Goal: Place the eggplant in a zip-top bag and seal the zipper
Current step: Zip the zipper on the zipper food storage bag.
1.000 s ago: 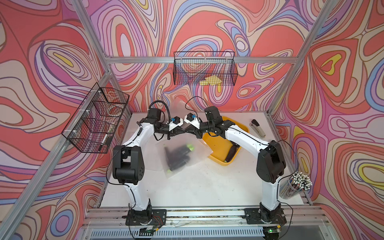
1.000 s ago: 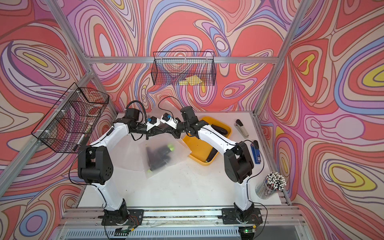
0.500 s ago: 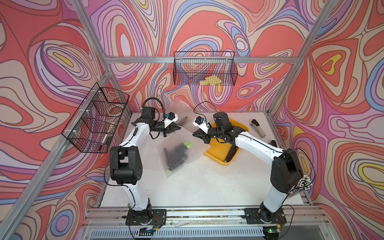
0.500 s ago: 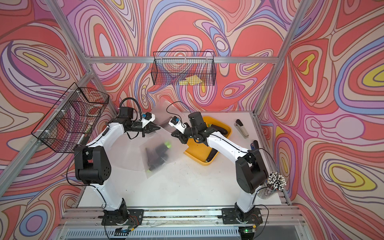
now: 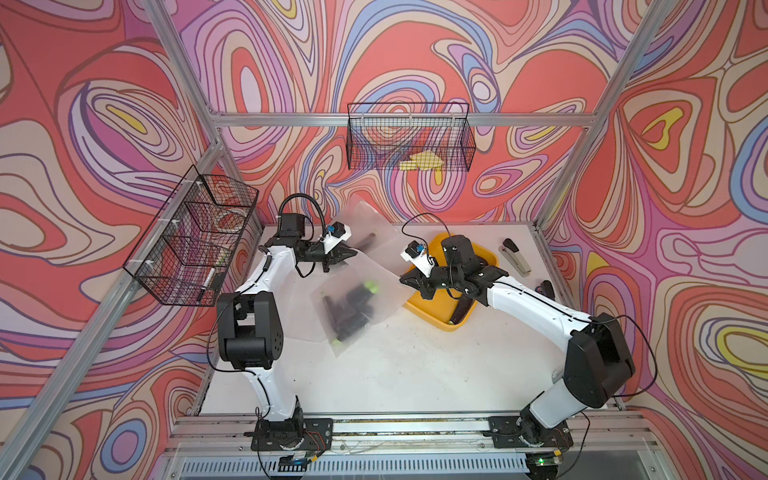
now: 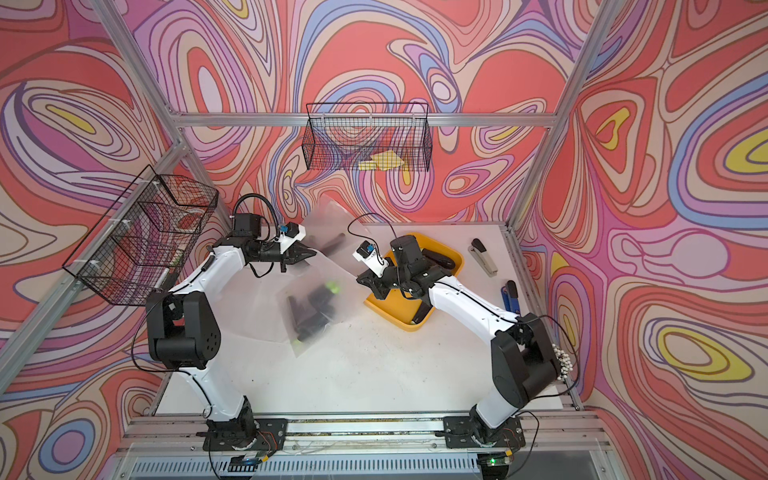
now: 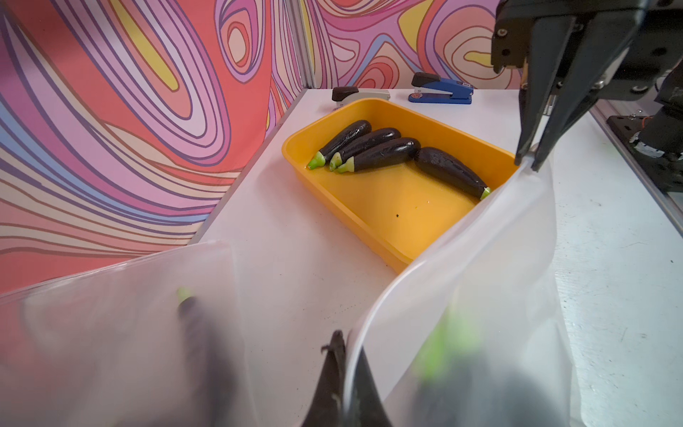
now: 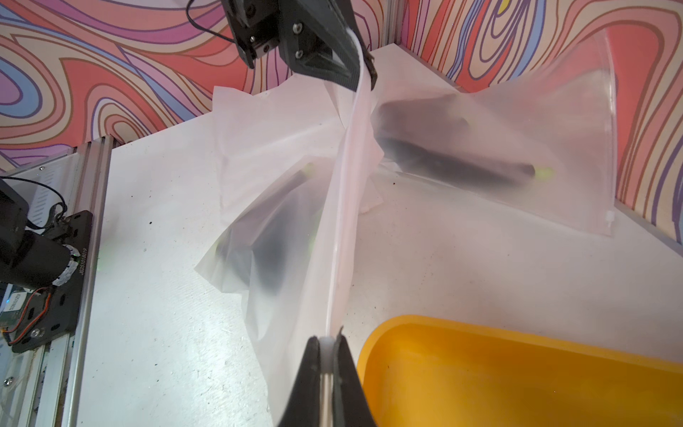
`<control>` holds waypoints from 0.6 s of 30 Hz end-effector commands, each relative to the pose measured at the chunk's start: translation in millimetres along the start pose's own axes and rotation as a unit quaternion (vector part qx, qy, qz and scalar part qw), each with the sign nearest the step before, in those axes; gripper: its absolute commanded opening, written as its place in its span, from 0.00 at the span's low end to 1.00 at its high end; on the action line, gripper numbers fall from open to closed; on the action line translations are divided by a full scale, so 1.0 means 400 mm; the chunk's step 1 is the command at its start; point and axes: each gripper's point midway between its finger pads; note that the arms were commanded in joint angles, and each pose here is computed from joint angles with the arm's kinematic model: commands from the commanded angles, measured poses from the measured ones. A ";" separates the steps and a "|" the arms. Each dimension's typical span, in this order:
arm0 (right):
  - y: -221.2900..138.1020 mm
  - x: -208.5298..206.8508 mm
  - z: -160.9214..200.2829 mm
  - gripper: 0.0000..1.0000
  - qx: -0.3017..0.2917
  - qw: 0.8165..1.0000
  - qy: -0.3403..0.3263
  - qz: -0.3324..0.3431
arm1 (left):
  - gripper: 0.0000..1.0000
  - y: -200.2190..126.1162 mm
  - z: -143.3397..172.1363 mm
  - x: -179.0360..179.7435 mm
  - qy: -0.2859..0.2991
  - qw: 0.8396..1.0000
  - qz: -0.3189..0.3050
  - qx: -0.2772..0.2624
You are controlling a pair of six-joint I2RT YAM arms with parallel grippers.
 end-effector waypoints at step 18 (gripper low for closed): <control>-0.055 0.024 0.118 0.00 0.073 0.994 0.076 -0.007 | 0.00 -0.071 0.025 0.101 0.018 0.997 -0.078 0.013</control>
Point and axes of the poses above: each gripper's point midway between its finger pads, its own y axis out along the fingers, its own x axis along the line the jaws close on, z = x × y, and after that the axes turned 5 degrees about -y, right-handed
